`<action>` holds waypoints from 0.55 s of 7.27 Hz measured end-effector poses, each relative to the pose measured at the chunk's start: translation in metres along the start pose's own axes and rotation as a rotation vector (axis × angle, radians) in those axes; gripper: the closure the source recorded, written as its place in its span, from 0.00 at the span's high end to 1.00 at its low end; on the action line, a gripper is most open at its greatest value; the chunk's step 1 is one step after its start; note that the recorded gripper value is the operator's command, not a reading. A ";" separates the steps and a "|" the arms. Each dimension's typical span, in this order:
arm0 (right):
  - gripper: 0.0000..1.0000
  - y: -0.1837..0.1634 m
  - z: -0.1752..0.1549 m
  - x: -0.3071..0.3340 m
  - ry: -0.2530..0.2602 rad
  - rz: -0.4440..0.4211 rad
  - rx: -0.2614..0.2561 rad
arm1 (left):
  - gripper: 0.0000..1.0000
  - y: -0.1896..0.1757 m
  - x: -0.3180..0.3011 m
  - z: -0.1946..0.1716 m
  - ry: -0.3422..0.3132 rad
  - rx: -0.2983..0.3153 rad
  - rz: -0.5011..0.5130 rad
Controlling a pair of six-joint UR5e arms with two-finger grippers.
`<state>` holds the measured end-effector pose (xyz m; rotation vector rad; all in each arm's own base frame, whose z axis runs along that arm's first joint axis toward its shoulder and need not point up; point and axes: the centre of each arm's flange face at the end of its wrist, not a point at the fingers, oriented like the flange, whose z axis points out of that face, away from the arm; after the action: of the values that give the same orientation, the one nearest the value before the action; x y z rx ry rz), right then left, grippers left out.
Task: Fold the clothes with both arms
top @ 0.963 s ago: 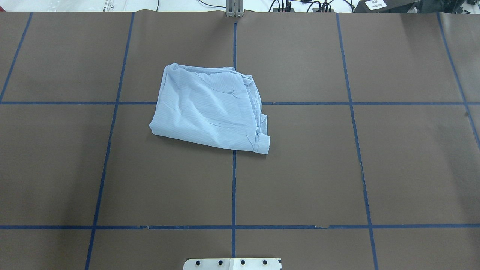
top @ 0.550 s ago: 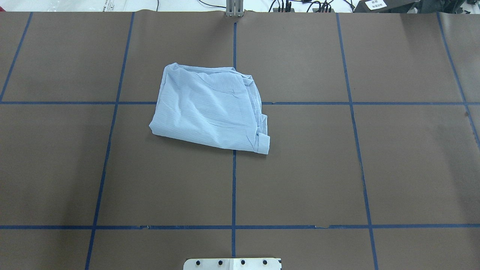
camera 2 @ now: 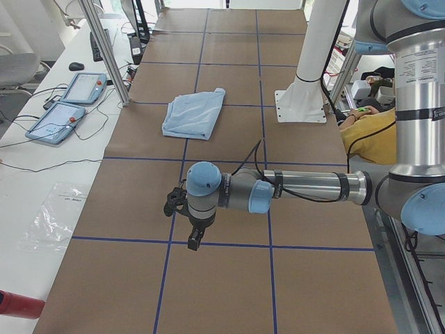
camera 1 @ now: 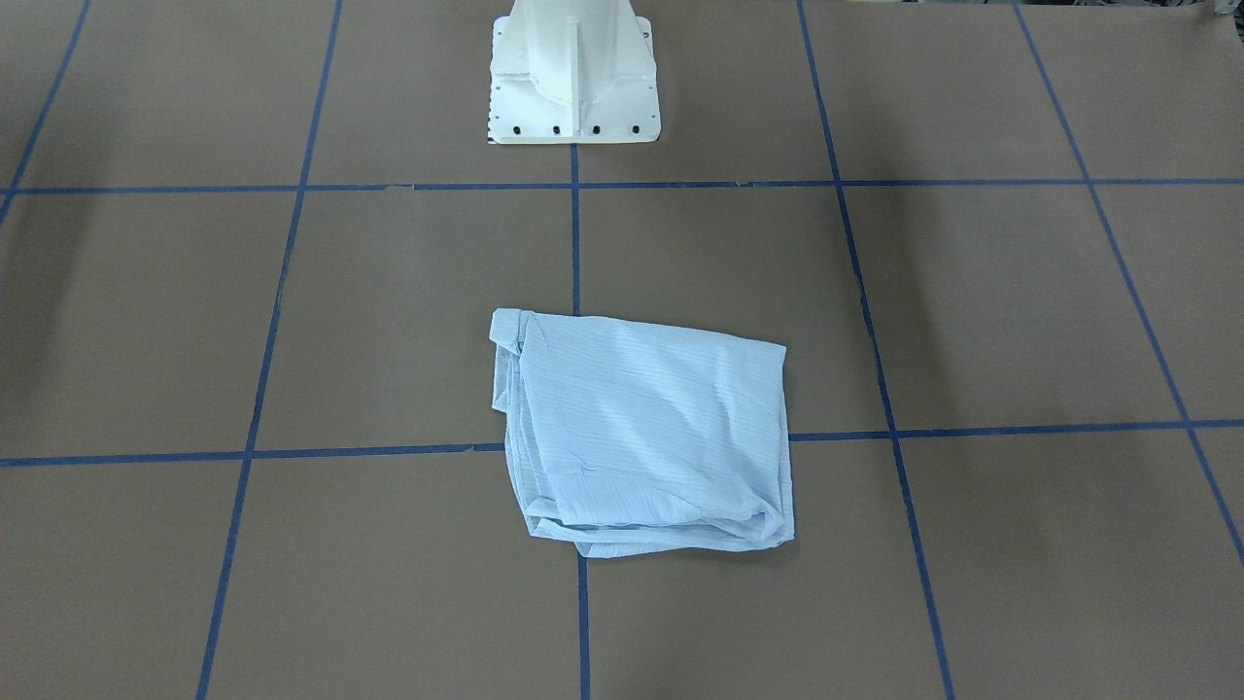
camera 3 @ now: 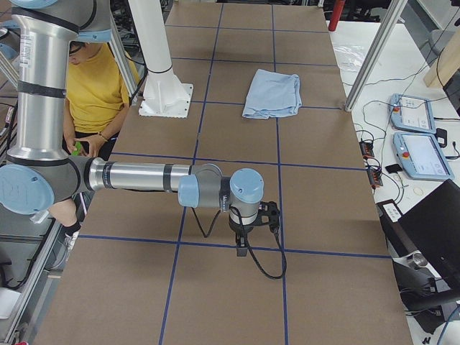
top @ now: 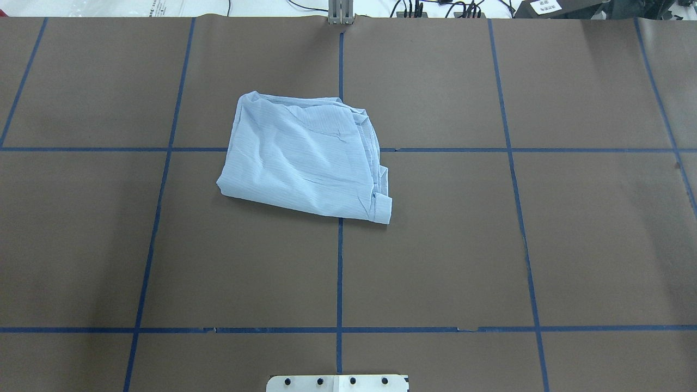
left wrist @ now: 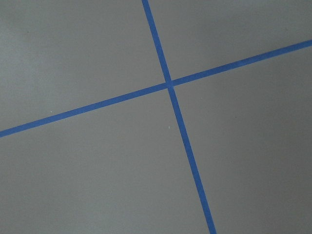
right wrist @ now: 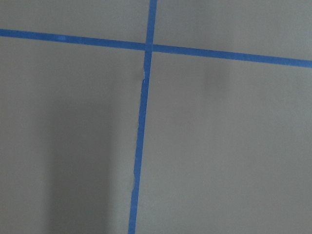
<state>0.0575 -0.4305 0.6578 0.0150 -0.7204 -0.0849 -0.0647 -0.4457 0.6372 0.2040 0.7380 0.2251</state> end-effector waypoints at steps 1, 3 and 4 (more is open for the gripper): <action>1.00 0.000 0.000 0.000 0.000 0.000 0.000 | 1.00 0.000 -0.001 0.001 0.000 -0.002 -0.002; 1.00 0.000 0.000 0.000 -0.001 0.000 0.000 | 1.00 -0.001 0.000 0.000 0.000 0.001 0.001; 1.00 0.000 0.000 0.000 0.000 0.000 0.000 | 1.00 -0.001 0.000 0.000 0.000 0.001 0.001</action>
<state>0.0575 -0.4304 0.6581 0.0146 -0.7207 -0.0850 -0.0646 -0.4467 0.6371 0.2053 0.7382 0.2259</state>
